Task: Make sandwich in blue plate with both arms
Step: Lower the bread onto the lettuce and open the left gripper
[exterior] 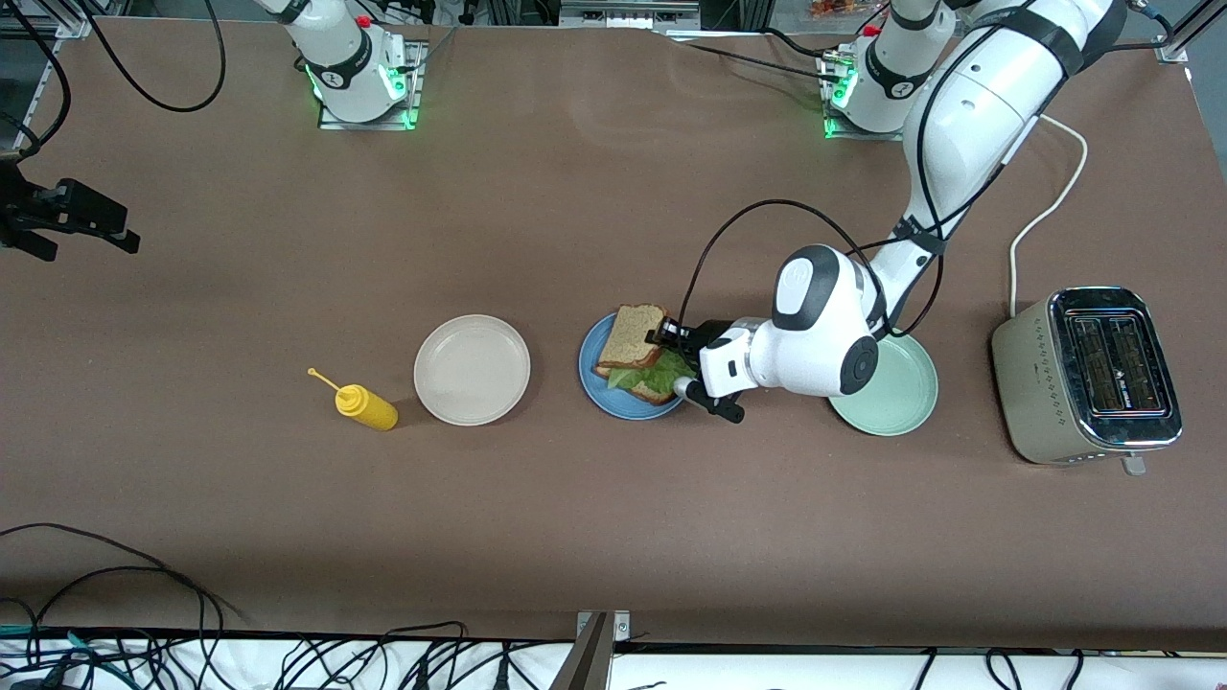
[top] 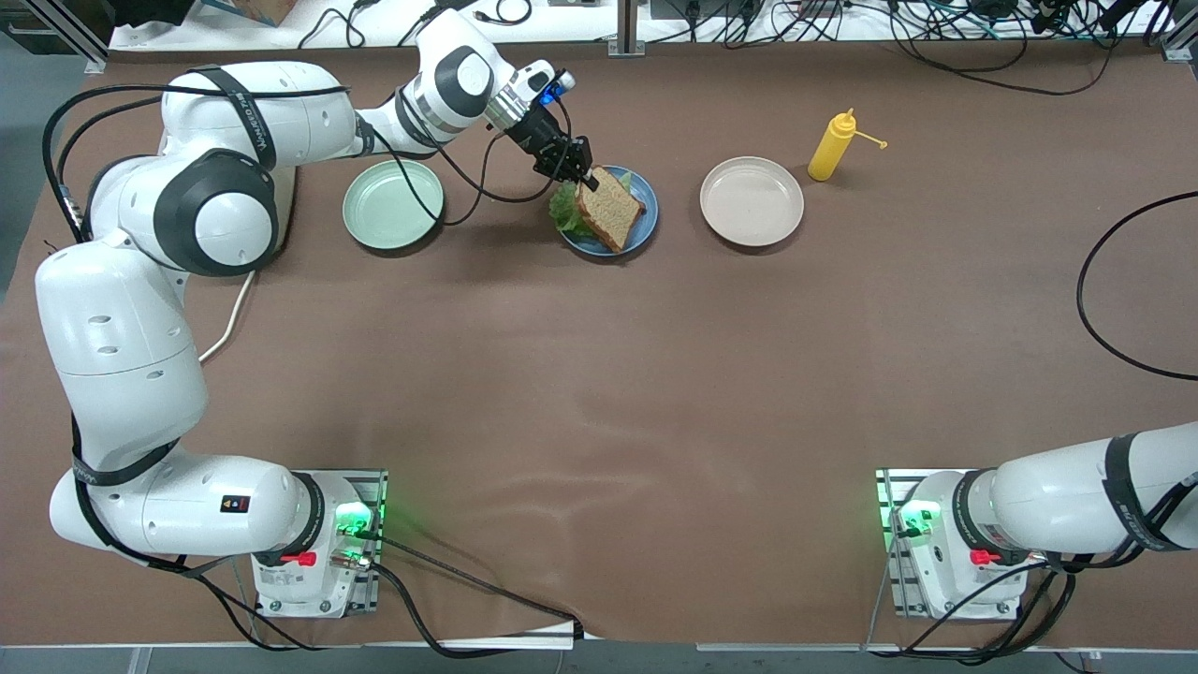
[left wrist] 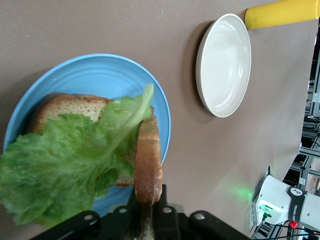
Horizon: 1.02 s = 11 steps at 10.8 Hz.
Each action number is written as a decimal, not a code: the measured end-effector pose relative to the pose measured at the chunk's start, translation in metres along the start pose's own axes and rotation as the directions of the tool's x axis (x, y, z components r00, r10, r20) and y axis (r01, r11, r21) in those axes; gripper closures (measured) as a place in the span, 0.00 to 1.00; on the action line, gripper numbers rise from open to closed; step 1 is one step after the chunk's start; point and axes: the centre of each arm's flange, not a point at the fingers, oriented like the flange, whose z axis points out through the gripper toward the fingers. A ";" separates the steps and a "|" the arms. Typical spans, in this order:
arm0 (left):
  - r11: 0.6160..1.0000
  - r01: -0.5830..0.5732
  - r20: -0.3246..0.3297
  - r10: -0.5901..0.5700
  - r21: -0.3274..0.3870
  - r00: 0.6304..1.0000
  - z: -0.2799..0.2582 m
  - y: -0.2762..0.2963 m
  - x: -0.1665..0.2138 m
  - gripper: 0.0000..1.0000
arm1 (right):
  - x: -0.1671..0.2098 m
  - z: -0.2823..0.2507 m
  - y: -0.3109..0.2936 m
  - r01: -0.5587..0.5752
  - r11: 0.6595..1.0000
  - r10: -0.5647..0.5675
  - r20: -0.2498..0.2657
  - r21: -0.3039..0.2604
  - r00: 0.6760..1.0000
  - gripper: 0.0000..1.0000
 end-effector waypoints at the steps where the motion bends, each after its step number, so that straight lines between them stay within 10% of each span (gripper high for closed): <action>1: 1.000 0.002 -0.002 -0.002 0.002 1.000 -0.001 -0.002 0.001 0.77 | 0.000 0.000 0.001 -0.002 1.000 0.002 0.002 0.000 1.000 0.00; 7: 0.997 -0.052 -0.070 0.056 0.049 0.996 -0.037 0.005 0.018 0.00 | -0.002 -0.003 0.017 -0.029 1.000 0.029 -0.004 -0.003 1.000 0.00; 11: 0.971 -0.135 -0.091 0.156 0.199 0.984 -0.073 0.005 0.028 0.00 | -0.002 -0.007 0.017 -0.021 0.999 0.021 -0.007 -0.036 1.000 0.00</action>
